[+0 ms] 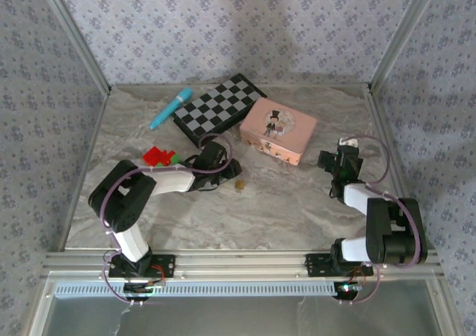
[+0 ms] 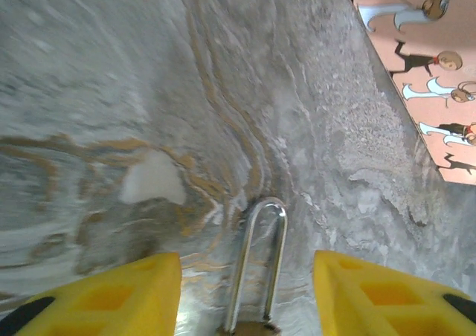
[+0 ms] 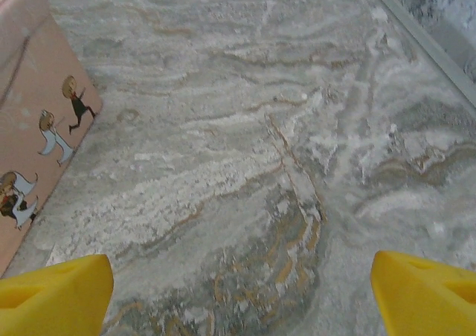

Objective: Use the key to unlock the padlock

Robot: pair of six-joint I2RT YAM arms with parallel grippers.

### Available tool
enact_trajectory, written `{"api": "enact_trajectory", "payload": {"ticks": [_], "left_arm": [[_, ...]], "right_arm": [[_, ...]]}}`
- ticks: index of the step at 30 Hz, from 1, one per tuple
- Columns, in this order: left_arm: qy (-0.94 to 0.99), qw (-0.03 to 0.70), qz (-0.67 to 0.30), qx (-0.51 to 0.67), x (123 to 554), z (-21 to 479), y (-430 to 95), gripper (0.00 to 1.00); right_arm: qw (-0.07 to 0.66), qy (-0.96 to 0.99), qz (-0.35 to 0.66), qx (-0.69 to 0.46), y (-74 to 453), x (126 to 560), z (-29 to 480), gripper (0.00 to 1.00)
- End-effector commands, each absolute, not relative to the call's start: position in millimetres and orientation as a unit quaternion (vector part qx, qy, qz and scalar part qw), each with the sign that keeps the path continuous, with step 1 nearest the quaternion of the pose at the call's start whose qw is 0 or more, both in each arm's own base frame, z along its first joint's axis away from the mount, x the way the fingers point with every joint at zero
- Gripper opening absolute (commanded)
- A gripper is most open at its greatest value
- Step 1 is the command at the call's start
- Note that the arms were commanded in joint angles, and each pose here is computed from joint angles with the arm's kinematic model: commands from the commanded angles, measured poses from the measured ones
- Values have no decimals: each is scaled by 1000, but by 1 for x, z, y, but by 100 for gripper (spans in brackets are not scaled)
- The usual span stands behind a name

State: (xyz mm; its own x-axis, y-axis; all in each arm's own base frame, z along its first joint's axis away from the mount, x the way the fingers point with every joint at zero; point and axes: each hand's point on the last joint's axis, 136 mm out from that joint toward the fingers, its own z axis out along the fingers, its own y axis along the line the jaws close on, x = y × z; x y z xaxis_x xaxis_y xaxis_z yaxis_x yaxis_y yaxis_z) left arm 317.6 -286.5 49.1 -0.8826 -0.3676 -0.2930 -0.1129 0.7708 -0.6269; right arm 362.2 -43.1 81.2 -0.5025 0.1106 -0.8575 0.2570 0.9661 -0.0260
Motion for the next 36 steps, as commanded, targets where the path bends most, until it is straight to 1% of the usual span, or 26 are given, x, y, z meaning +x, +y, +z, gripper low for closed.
{"api": "enact_trajectory", "payload": {"ticks": [1, 3, 5, 6, 8, 10, 11, 12, 16, 20, 22, 28, 29, 30, 32, 36], "left_arm": [[920, 251, -276, -120, 333, 76, -252, 53], [919, 278, -258, -112, 343, 90, -228, 54], [917, 307, -230, -105, 354, 105, -195, 59], [917, 318, -219, -103, 358, 112, -180, 59], [917, 337, -187, -102, 368, 126, -144, 63], [916, 349, -157, -118, 375, 135, -105, 65], [915, 354, -143, -129, 378, 137, -86, 65], [913, 359, -131, -143, 380, 139, -68, 66], [891, 400, -83, -197, 386, 138, -3, 66], [874, 445, 33, -190, 383, 127, 44, 65], [869, 457, 66, -177, 381, 122, 54, 65], [845, 515, 87, -115, 389, 107, 51, 64], [836, 532, 83, -106, 391, 109, 49, 65], [842, 525, 75, -101, 390, 107, 46, 65], [832, 548, 39, -74, 396, 111, 32, 64], [809, 585, 20, -53, 394, 94, 23, 65]], "right_arm": [[571, 814, -83, 67, -38, 382, 114, 91], [564, 820, -83, 56, -34, 384, 107, 91], [571, 815, -82, 45, -30, 386, 103, 91], [574, 813, -83, 41, -28, 386, 98, 91], [586, 804, -94, 40, -28, 385, 93, 92], [570, 816, -90, 44, -28, 384, 90, 94], [571, 814, -93, 47, -29, 386, 91, 95], [570, 814, -100, 55, -33, 387, 91, 100], [566, 816, -96, 68, -38, 386, 90, 100], [567, 815, -99, 68, -39, 386, 91, 100], [567, 815, -99, 69, -39, 386, 90, 100], [567, 815, -99, 69, -39, 386, 91, 100], [567, 815, -99, 69, -39, 386, 90, 100], [567, 815, -99, 68, -39, 386, 91, 100], [567, 815, -99, 68, -39, 386, 90, 100], [567, 815, -99, 68, -39, 386, 90, 100]]}}
